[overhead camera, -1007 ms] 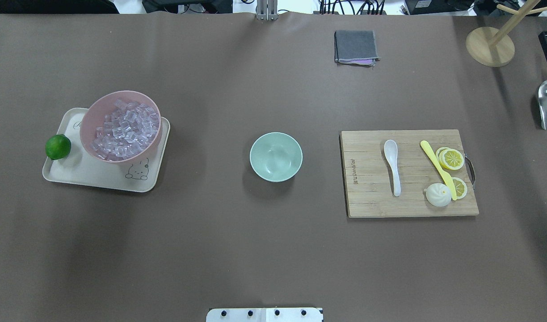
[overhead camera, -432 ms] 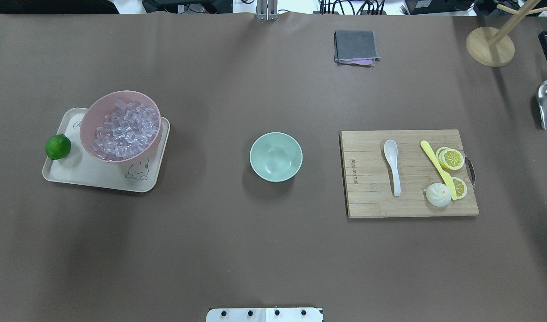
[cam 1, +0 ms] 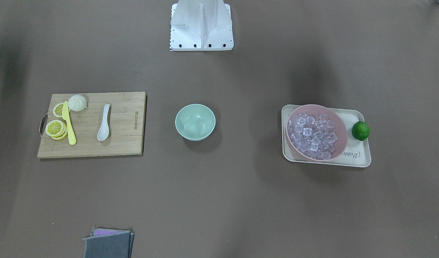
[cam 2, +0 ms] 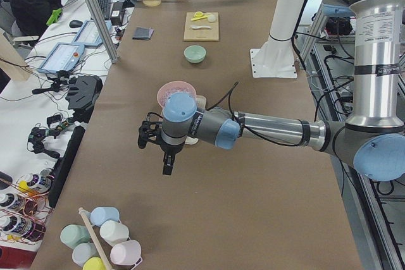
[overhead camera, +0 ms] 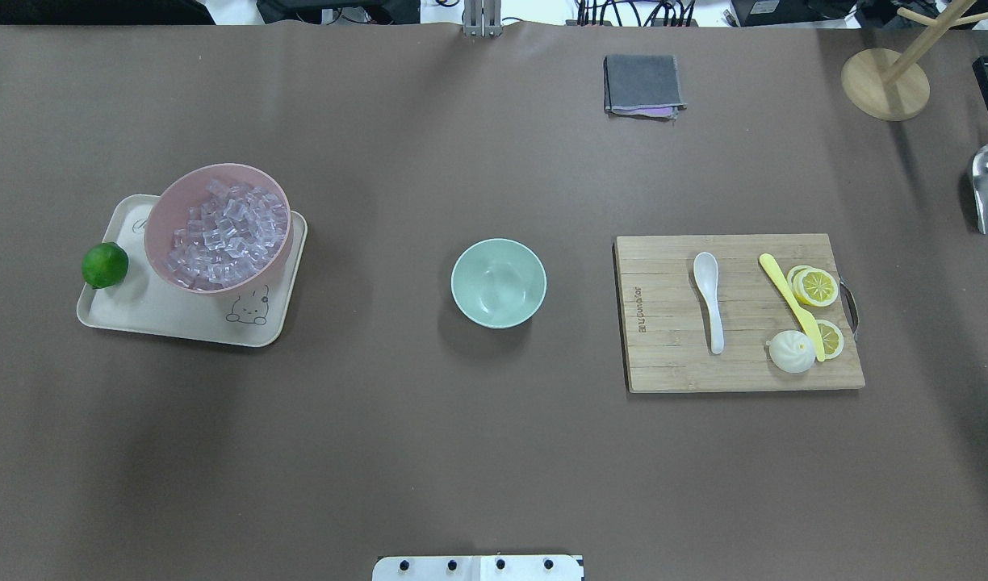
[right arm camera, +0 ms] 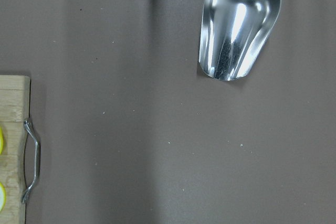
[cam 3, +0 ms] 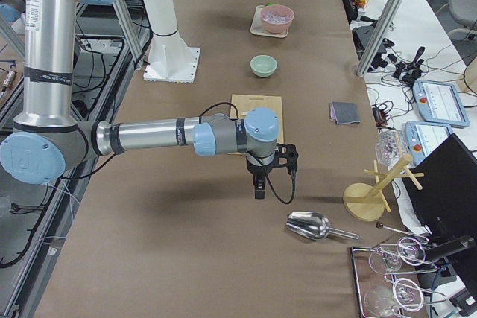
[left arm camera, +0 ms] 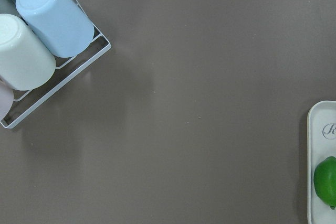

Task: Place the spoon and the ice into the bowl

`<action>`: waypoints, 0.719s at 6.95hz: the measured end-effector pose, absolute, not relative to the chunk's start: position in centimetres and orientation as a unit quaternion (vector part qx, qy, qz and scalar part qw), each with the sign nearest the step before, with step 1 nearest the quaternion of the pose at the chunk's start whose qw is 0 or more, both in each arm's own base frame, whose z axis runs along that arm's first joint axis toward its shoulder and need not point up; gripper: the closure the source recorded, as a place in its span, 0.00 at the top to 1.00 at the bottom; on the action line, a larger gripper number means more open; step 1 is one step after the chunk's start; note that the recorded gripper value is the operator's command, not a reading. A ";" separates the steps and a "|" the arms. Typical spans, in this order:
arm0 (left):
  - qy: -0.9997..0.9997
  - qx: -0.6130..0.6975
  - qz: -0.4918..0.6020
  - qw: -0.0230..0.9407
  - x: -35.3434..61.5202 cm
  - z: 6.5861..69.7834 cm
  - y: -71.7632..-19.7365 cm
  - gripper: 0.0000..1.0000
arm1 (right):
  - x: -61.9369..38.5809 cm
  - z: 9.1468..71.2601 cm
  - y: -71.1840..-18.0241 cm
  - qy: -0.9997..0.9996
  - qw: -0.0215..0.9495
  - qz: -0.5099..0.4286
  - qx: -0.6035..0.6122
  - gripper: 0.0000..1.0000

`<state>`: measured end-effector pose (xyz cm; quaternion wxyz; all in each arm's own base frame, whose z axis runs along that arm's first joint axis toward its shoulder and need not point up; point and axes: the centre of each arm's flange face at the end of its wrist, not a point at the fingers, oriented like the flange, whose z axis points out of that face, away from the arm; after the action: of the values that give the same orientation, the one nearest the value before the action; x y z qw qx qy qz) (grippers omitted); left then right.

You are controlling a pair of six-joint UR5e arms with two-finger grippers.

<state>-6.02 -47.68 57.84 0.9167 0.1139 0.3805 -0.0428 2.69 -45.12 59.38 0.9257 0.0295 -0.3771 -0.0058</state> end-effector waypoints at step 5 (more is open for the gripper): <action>0.379 0.112 -0.039 0.918 -5.8 58.3 -47.7 0.98 | 2.5 57.9 -45.2 -0.387 0.921 -0.011 0.040 1.00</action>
<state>-5.79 -47.73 58.28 0.9179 0.1120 0.3787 -0.0394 2.53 -45.23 57.89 0.9210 0.0404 -0.3873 -0.0108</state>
